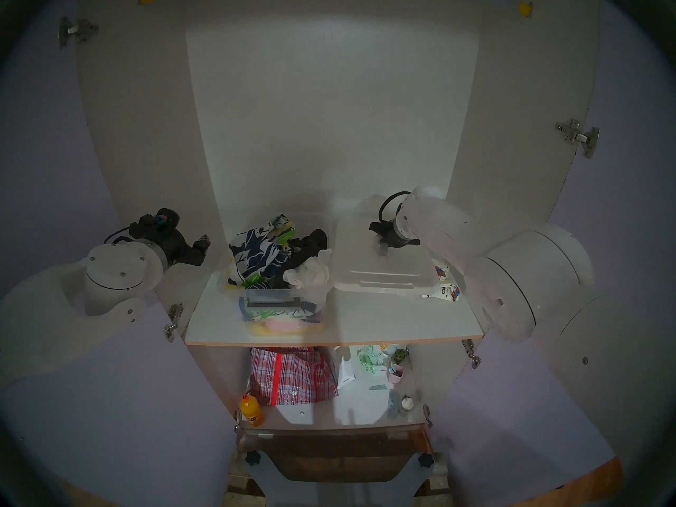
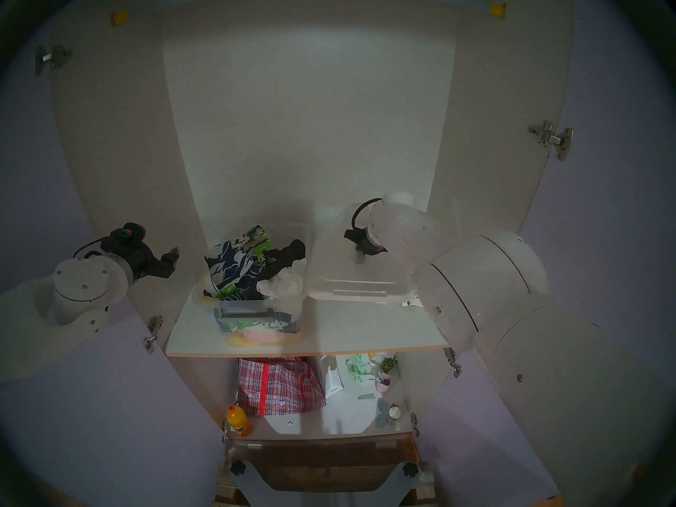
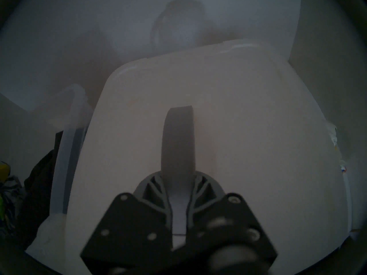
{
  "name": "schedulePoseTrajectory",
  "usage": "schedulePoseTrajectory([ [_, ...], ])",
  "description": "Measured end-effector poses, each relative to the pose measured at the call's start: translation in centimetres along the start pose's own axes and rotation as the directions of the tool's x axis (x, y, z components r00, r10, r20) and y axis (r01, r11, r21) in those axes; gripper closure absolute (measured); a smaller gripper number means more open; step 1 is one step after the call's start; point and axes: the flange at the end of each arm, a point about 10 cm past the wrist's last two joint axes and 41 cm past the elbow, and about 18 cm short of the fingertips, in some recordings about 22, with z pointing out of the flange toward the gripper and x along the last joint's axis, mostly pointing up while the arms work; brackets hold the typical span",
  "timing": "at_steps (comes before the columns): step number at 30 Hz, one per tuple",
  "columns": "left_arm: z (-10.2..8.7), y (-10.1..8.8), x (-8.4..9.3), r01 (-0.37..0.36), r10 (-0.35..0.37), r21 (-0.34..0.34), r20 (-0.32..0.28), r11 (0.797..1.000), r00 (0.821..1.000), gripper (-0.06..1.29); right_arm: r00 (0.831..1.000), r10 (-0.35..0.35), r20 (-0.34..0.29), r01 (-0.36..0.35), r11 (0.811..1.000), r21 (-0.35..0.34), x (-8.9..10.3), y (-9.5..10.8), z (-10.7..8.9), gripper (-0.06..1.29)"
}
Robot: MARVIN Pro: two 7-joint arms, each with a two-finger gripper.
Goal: Take clothing out of the storage bin and put the lid back on the bin
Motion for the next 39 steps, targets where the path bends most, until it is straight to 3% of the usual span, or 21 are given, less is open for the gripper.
schedulePoseTrajectory([
  [12, 0.0, 0.0, -0.1, 0.0, 0.0, 0.0, 0.001, 1.0, 1.0, 0.01, 0.997, 0.036, -0.066, -0.036, 0.999, 0.005, 3.3, -0.6, -2.1, 1.16],
  [21, 0.0, 0.0, -0.1, -0.001, 0.001, 0.0, 0.002, 1.0, 1.0, 0.01, 0.992, 0.062, -0.111, -0.059, 0.998, 0.031, 5.5, -2.1, -3.8, 1.16],
  [28, 0.0, 0.0, -0.1, -0.001, 0.001, 0.0, 0.002, 1.0, 1.0, 0.01, 0.992, 0.06, -0.114, -0.052, 0.996, 0.071, 5.3, -5.3, -4.0, 1.16],
  [34, 0.0, 0.0, 0.0, -0.001, 0.001, 0.0, 0.001, 1.0, 1.0, 0.01, 0.995, 0.043, -0.092, -0.03, 0.99, 0.137, 3.8, -10.4, -4.0, 1.16],
  [39, 0.0, 0.0, 0.0, 0.0, 0.0, 0.0, -0.001, 1.0, 1.0, 0.01, 0.996, 0.038, -0.083, -0.023, 0.983, 0.18, 3.3, -13.1, -4.3, 1.16],
])
